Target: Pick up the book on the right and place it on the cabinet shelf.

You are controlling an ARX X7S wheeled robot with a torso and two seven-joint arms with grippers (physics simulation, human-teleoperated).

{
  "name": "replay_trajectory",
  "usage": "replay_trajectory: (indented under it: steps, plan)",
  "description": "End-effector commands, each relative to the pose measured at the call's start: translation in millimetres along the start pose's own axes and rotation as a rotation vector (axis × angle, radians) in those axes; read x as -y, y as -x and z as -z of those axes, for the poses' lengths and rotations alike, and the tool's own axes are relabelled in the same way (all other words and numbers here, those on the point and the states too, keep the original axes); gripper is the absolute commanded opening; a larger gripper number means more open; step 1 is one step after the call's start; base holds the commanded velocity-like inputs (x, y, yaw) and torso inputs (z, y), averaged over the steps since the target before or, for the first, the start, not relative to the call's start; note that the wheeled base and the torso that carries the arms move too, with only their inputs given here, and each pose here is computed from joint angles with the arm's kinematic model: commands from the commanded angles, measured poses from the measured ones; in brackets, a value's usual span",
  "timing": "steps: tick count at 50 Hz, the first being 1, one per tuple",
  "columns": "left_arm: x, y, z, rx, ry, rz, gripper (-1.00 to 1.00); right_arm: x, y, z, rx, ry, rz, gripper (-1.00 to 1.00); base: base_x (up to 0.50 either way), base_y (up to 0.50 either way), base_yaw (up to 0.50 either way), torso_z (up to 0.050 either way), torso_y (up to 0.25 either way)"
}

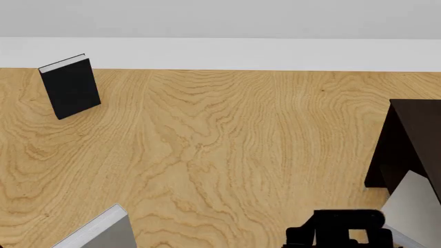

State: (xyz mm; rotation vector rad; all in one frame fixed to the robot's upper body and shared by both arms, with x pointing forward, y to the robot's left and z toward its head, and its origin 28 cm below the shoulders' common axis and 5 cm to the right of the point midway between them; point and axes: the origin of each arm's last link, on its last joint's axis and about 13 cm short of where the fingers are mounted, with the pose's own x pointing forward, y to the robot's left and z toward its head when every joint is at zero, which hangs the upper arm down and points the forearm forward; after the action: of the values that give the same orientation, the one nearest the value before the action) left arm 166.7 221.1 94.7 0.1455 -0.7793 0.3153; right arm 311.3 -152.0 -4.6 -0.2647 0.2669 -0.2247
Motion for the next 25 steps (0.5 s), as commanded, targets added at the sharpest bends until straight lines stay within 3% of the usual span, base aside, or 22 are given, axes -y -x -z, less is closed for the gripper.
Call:
replay_trajectory:
  steps: [1,16,25]
  plan:
    - [0.2,0,0,0.001,0.001,0.003,1.0,6.0,-7,2,-0.018,-0.007,0.051,1.0,0.0,0.0,0.0,0.0,0.0]
    - [0.2,0,0,0.002,-0.002,0.0,1.0,15.0,-15,4,-0.043,-0.01,0.115,1.0,0.0,0.0,0.0,0.0,0.0]
    - [0.2,0,0,0.003,-0.002,0.0,1.0,20.0,-12,1,-0.047,0.015,0.245,1.0,0.0,0.0,0.0,0.0,0.0]
